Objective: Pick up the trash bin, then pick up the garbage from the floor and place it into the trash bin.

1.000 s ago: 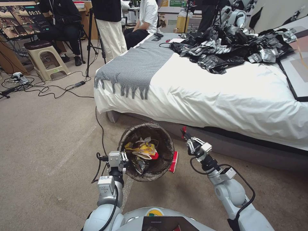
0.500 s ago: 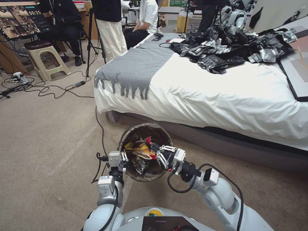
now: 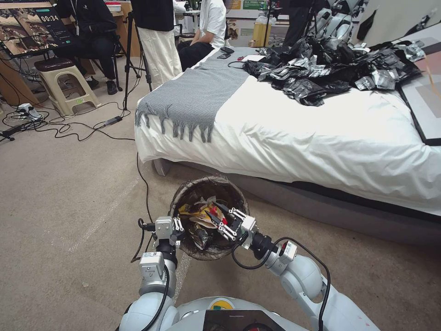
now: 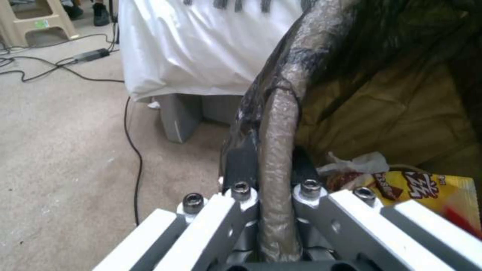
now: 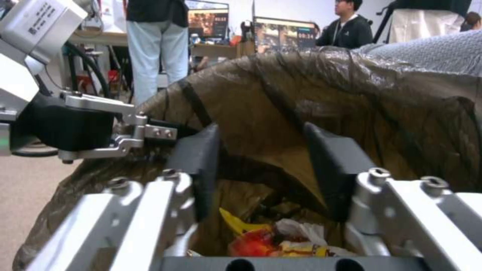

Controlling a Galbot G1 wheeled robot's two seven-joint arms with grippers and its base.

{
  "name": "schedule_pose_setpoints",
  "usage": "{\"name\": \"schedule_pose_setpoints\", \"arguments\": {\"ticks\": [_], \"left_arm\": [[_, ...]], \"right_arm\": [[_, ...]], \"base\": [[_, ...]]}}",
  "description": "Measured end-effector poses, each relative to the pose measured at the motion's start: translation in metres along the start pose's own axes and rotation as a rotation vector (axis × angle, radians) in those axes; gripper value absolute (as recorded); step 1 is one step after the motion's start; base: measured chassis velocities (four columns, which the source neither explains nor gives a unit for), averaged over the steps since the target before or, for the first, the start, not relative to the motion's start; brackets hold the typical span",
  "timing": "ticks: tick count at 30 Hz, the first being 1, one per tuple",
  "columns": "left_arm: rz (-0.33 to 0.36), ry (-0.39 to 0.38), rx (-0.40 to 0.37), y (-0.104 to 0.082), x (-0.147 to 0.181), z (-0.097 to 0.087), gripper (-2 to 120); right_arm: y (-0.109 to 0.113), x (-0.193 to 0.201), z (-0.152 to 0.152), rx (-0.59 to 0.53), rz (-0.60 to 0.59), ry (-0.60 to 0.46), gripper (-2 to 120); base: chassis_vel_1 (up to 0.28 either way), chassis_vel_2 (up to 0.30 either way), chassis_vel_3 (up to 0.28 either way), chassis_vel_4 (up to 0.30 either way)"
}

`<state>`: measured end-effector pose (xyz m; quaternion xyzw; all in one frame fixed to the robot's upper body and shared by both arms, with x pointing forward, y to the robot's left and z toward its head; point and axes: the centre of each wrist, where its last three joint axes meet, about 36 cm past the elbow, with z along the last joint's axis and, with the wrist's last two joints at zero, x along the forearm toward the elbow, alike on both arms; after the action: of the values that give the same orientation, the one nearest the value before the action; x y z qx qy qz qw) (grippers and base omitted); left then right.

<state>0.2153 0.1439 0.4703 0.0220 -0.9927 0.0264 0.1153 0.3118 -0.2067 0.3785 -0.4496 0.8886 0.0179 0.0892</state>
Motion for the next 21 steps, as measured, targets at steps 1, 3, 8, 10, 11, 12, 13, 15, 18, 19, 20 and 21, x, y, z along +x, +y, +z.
{"name": "schedule_pose_setpoints", "arguments": {"ticks": [1, 3, 8, 10, 11, 12, 13, 15, 18, 19, 20, 21], "left_arm": [[0.0, 0.0, 0.0, 0.0, 0.0, 0.0, 0], [0.0, 0.0, 0.0, 0.0, 0.0, 0.0, 0], [0.0, 0.0, 0.0, 0.0, 0.0, 0.0, 0], [0.0, 0.0, 0.0, 0.0, 0.0, 0.0, 0], [0.0, 0.0, 0.0, 0.0, 0.0, 0.0, 0], [0.0, 0.0, 0.0, 0.0, 0.0, 0.0, 0], [0.0, 0.0, 0.0, 0.0, 0.0, 0.0, 0], [0.0, 0.0, 0.0, 0.0, 0.0, 0.0, 0], [0.0, 0.0, 0.0, 0.0, 0.0, 0.0, 0], [0.0, 0.0, 0.0, 0.0, 0.0, 0.0, 0], [0.0, 0.0, 0.0, 0.0, 0.0, 0.0, 0], [0.0, 0.0, 0.0, 0.0, 0.0, 0.0, 0]], "right_arm": [[0.0, 0.0, 0.0, 0.003, 0.0, 0.0, 51], [-0.001, 0.0, 0.0, 0.005, 0.001, 0.001, 56], [-0.001, 0.001, -0.002, 0.013, 0.003, 0.0, 76], [0.0, 0.001, -0.003, 0.017, 0.003, -0.003, 84], [0.0, 0.001, -0.003, 0.017, 0.003, -0.003, 84], [0.0, 0.0, -0.005, 0.021, 0.004, -0.009, 89], [0.0, 0.0, -0.008, 0.026, 0.008, -0.017, 95], [0.0, -0.002, -0.012, 0.032, 0.017, -0.029, 97], [-0.002, -0.007, -0.03, 0.059, 0.059, -0.087, 100], [-0.001, -0.01, -0.046, 0.074, 0.113, -0.13, 100], [0.001, -0.012, -0.063, 0.09, 0.171, -0.17, 100], [0.001, -0.012, -0.063, 0.09, 0.171, -0.17, 100]], "base": [[0.0, 0.0, 0.0, 0.0], [0.0, 0.0, 0.0, 0.0], [0.0, 0.0, 0.0, 0.0], [0.0, 0.0, 0.0, 0.0], [0.0, 0.0, 0.0, 0.0], [0.0, 0.0, 0.0, 0.0], [0.0, 0.0, 0.0, 0.0], [0.0, 0.0, 0.0, 0.0], [0.0, 0.0, 0.0, 0.0], [0.0, 0.0, 0.0, 0.0], [0.0, 0.0, 0.0, 0.0], [0.0, 0.0, 0.0, 0.0]]}}
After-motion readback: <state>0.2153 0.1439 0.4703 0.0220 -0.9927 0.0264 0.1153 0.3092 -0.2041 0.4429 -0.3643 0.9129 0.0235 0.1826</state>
